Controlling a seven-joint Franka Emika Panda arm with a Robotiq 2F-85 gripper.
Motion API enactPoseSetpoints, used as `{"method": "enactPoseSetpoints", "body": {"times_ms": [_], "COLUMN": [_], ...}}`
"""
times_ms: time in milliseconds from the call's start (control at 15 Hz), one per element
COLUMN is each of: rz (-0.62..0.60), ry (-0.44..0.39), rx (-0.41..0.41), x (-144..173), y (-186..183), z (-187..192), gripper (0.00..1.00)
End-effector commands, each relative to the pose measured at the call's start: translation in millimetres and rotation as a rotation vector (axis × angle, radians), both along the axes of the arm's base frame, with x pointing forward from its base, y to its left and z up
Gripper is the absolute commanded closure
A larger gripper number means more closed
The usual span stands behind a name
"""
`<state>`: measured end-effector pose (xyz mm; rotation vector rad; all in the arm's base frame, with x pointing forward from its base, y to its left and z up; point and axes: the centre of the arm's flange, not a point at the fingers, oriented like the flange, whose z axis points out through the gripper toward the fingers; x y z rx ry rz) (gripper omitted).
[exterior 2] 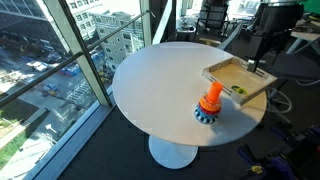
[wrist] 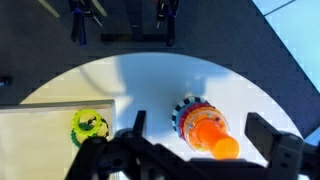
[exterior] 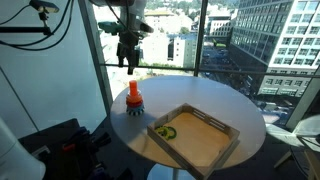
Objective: Remove the green ring from the orange rod and put it in the crate
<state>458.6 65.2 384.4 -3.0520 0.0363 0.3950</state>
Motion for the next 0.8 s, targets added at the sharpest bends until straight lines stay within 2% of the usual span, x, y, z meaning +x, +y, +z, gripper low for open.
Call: {"method": "enactPoseSetpoints", "body": {"times_ms": [0,533,733], "rz": [-0.030,-0.119,-0.097], "ry": [-0.042,-0.111,-0.112], "rx": [-0.047,-0.163,-0.141], "x": [-25.4,-34.1,-28.2], "y": [7.8,17.7,18.2], "z": [32.6,63.5,57.7], "gripper": [0.00,0.00,0.00]}}
